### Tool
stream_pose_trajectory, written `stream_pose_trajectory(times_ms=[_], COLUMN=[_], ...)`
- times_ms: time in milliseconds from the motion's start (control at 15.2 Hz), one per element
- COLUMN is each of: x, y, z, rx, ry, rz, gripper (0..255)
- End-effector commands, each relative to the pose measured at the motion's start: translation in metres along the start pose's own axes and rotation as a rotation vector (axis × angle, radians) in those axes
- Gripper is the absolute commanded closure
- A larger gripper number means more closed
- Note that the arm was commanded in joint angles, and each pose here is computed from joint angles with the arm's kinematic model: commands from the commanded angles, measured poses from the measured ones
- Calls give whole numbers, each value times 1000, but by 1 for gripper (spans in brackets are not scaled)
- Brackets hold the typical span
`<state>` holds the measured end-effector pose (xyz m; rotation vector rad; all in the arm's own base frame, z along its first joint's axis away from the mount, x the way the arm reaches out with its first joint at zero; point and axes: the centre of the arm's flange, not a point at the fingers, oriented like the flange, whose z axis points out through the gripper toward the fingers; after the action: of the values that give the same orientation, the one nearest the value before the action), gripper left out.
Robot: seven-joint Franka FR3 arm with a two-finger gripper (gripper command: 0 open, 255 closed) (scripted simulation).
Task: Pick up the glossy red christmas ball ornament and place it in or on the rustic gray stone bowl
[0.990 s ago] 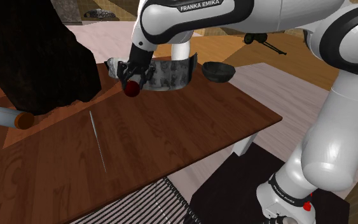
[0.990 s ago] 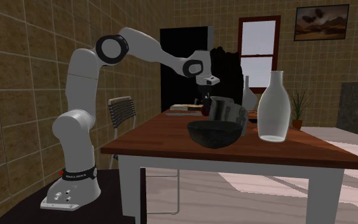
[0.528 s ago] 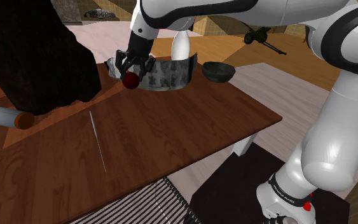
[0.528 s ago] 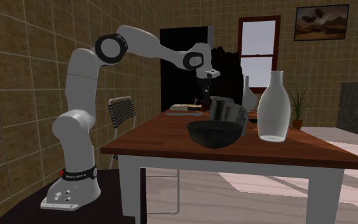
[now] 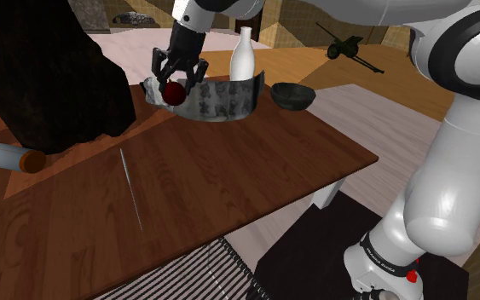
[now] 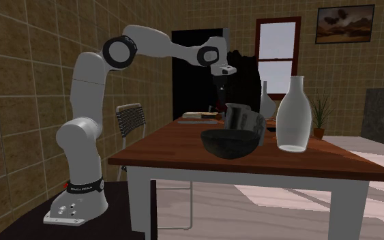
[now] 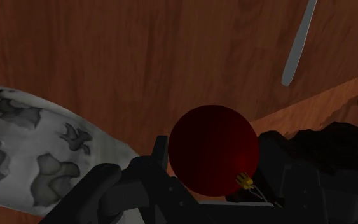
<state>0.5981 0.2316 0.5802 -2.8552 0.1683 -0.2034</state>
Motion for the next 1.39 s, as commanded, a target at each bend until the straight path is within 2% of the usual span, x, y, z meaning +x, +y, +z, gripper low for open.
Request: stream_pose_trajectory(times_ms=[0,396,1320], x=[1,4,-9], y=[-3,-11,167], z=[-11,-38,-86], rx=[0,0,0], ry=[0,0,0], rz=[0,0,0], gripper=[255,255,255])
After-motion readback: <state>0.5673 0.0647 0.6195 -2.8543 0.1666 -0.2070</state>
